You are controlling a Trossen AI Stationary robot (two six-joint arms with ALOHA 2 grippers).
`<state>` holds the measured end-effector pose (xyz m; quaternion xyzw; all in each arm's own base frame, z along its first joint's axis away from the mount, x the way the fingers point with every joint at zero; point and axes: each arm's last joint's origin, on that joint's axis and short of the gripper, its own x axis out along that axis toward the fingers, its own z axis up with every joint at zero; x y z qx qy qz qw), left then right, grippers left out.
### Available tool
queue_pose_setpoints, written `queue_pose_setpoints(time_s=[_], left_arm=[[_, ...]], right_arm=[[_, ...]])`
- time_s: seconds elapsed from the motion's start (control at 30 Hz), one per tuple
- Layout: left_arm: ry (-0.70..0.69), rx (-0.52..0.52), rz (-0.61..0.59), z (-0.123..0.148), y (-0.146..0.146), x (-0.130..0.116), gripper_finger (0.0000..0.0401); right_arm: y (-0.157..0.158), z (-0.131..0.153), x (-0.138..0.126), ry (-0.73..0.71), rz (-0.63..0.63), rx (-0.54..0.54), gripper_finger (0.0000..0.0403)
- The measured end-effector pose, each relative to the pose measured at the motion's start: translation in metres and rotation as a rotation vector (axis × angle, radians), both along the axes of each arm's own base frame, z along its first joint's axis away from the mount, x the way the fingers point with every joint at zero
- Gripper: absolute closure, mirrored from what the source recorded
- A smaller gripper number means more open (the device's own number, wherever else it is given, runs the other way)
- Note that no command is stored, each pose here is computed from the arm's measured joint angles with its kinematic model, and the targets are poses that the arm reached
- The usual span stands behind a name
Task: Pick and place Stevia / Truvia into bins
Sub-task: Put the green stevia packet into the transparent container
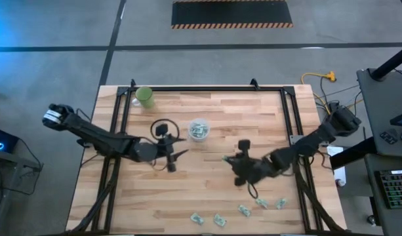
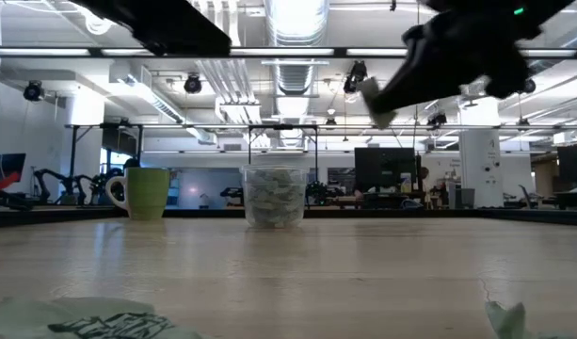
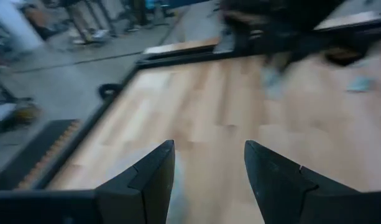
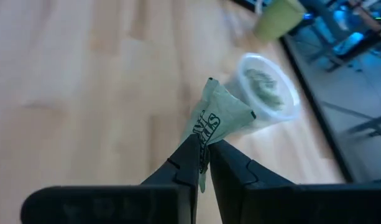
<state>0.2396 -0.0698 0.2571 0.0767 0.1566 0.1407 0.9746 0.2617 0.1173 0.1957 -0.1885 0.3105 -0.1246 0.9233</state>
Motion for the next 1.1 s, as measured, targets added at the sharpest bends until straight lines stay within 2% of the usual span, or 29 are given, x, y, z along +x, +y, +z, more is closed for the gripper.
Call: queue_pose_setpoints(time_s=[0.13,0.33,0.5,0.67,0.9,1.1], left_arm=[[-0.002,-0.054,-0.088,-0.007,-0.022,-0.012,0.0223],[0.051,-0.096,-0.174,-0.031,-0.049,-0.020,0.0223],[0.062,-0.127,-0.203,-0.047,-0.067,-0.015,0.0223],[0.094,-0.109,-0.221,-0.066,-0.079,-0.007,0.0223],[0.139,-0.105,-0.208,-0.082,-0.084,0.000,0.0223],[0.143,-0.118,-0.234,-0.081,-0.087,0.000,0.0223]], right_arm=[[-0.030,0.005,0.018,-0.013,-0.008,-0.008,0.0375],[-0.076,0.015,0.041,-0.089,0.115,0.094,0.0375],[-0.115,0.024,0.050,-0.193,0.144,0.128,0.0375],[-0.149,0.029,0.052,-0.268,0.122,0.179,0.0375],[-0.173,0.019,0.061,-0.331,0.143,0.232,0.0375],[-0.190,0.004,0.086,-0.267,0.110,0.321,0.0375]])
